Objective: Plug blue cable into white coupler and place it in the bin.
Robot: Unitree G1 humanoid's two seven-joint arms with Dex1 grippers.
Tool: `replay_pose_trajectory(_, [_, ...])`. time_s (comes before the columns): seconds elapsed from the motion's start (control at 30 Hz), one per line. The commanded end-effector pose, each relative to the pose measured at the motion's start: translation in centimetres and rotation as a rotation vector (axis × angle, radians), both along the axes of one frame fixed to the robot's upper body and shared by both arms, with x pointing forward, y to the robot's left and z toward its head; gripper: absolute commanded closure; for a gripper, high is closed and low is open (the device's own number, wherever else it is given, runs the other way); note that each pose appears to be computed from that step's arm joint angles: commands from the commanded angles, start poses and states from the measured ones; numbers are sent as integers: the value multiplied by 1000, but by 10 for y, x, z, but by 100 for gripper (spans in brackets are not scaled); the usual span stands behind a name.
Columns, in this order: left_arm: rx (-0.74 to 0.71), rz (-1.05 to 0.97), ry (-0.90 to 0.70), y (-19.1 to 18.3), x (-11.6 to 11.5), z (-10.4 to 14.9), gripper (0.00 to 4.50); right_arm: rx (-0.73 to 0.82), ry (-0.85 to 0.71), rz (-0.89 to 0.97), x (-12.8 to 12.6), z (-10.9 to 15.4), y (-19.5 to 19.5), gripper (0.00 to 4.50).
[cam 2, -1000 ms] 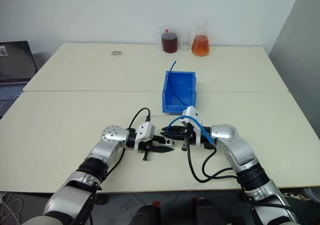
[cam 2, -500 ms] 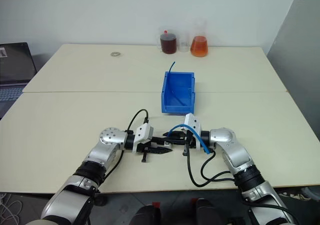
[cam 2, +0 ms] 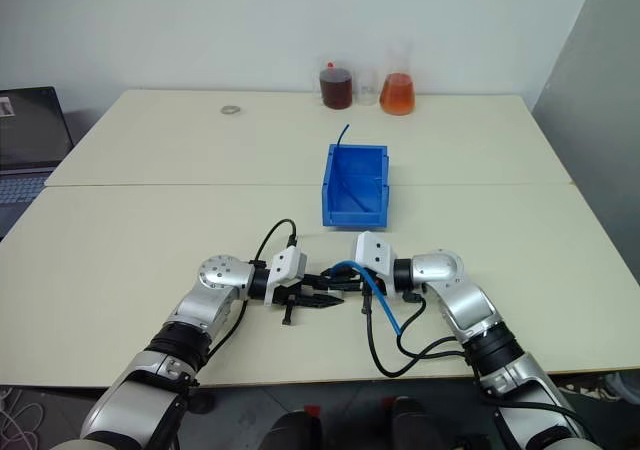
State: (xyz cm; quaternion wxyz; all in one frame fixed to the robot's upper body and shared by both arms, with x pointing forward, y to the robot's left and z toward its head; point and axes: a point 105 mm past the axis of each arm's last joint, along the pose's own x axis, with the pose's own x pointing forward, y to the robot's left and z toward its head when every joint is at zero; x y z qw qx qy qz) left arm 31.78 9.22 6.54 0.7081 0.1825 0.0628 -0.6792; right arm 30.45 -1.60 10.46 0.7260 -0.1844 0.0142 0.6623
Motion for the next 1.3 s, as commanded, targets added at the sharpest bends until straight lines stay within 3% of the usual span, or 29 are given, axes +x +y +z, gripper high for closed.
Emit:
replay_pose_trajectory(0.03, [-16, -12, -25, -1, 0, 8, 372, -128, 150, -40, 3, -40, -11, 437])
replay_pose_trajectory(0.27, [-24, 14, -33, 0, 1, 9, 372, -107, 204, -71, 6, -46, -17, 437])
replay_pose_trajectory(0.33, [-37, 30, -27, 2, 1, 13, 302, -48, 216, -115, 13, -34, -18, 437])
replay_pose_trajectory(0.4, [-47, 39, -13, 5, 0, 16, 262, -10, 214, -147, 18, -23, -19, 437])
replay_pose_trajectory(0.57, [-95, 155, -33, 18, 7, 40, 146, 212, 293, -262, 33, 40, -18, 437])
replay_pose_trajectory(0.7, [-189, 313, -71, 27, 6, 75, 62, 385, 460, -396, 56, 97, -22, 437])
replay_pose_trajectory(0.8, [-249, 389, -104, 24, 2, 95, 3, 390, 519, -412, 66, 116, -20, 437])
replay_pose_trajectory(0.97, [-353, 567, -161, 25, 5, 120, 3, 346, 601, -516, 103, 134, -14, 437])
replay_pose_trajectory(1.2, [-372, 750, -213, 31, 12, 115, 3, 319, 500, -709, 147, 134, -15, 437])
replay_pose_trajectory(1.27, [-393, 771, -204, 28, 10, 114, 0, 316, 478, -736, 151, 134, -15, 369])
replay_pose_trajectory(1.3, [-402, 778, -202, 27, 9, 114, 0, 317, 472, -738, 152, 135, -15, 361])
